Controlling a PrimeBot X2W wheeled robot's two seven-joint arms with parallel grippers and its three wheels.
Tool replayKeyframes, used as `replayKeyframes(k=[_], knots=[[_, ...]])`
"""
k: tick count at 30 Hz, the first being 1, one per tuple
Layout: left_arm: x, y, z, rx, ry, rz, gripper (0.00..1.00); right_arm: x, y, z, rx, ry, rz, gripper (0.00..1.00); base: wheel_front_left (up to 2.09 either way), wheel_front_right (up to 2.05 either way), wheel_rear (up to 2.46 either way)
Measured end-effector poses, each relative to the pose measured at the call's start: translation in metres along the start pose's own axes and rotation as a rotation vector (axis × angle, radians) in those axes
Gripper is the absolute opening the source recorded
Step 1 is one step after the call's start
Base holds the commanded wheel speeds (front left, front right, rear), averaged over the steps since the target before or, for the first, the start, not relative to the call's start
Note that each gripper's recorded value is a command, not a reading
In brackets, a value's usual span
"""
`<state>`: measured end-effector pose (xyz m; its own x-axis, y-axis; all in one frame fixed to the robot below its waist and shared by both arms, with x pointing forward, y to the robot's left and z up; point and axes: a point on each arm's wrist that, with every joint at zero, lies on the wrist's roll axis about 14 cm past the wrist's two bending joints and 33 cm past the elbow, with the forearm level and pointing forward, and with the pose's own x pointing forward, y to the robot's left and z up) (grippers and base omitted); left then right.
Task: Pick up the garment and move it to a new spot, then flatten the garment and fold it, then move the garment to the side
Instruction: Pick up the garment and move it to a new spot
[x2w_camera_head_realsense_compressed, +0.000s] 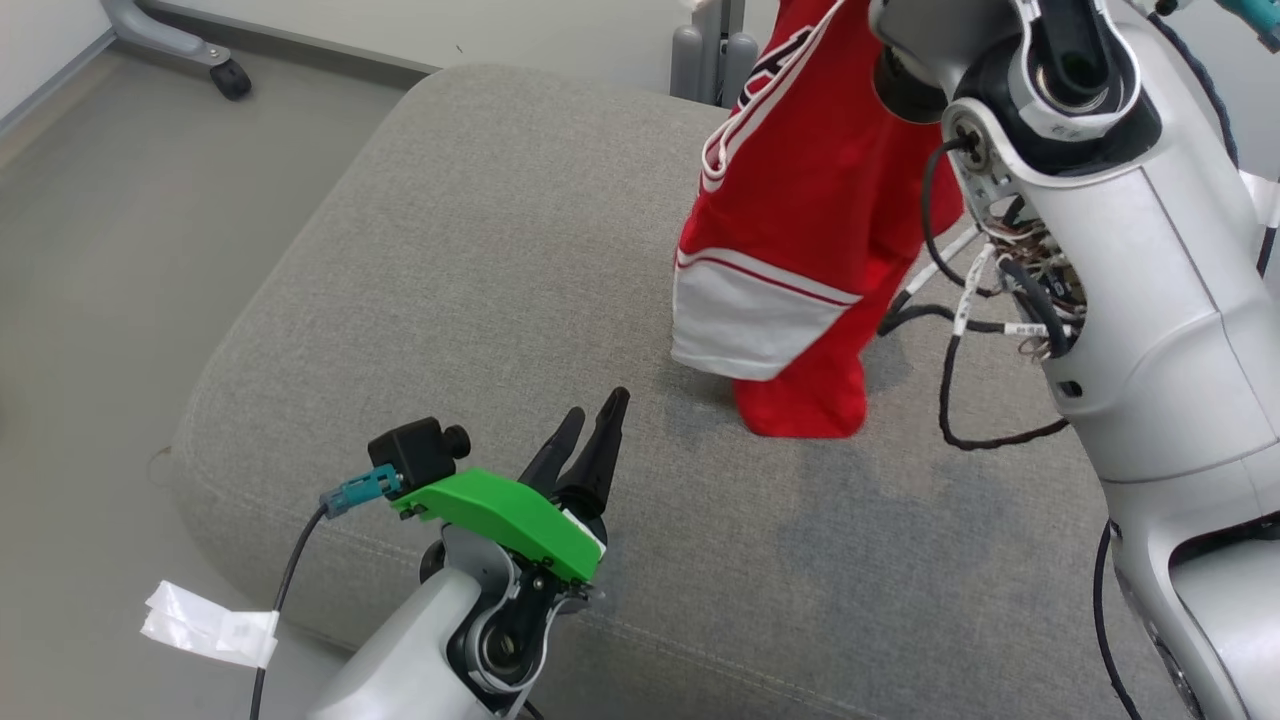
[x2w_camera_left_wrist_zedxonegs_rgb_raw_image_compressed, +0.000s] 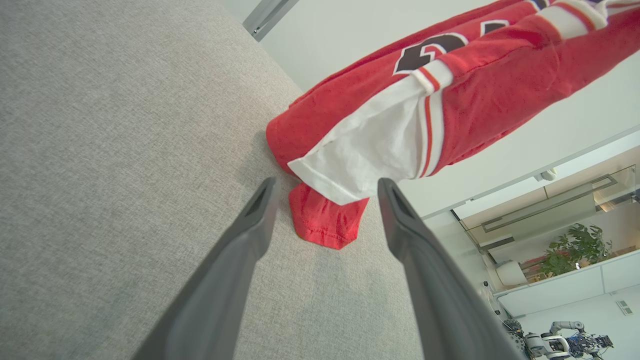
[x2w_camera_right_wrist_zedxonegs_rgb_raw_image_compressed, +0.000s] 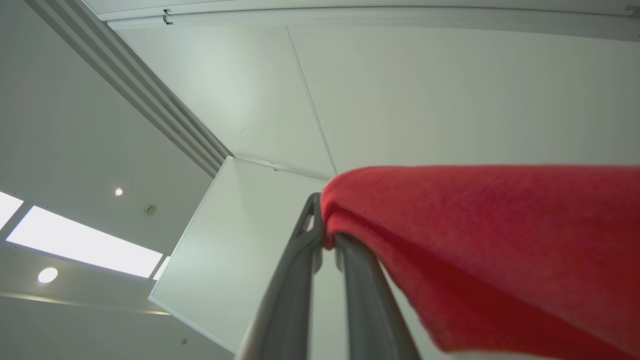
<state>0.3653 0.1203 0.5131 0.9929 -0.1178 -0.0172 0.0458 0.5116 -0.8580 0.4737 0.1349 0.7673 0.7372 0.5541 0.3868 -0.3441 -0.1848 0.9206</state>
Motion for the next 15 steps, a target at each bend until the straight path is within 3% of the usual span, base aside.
replayKeyframes(k=[4,10,15], knots=[[-0.005,0.003,0.002,-0.002,-0.010,0.014,1.00,0.007,-0.023,0.027,-0.017,-0.095,-0.085,0.00,0.00,0.00,0.00],[0.000,0.000,-0.001,-0.008,-0.006,0.011,1.00,-0.016,-0.094,0.075,-0.102,-0.214,-0.303,0.00,0.00,0.00,0.00],[0.008,-0.002,-0.012,-0.011,0.028,0.007,1.00,-0.064,-0.148,0.156,-0.156,-0.395,-0.479,0.00,0.00,0.00,0.00]])
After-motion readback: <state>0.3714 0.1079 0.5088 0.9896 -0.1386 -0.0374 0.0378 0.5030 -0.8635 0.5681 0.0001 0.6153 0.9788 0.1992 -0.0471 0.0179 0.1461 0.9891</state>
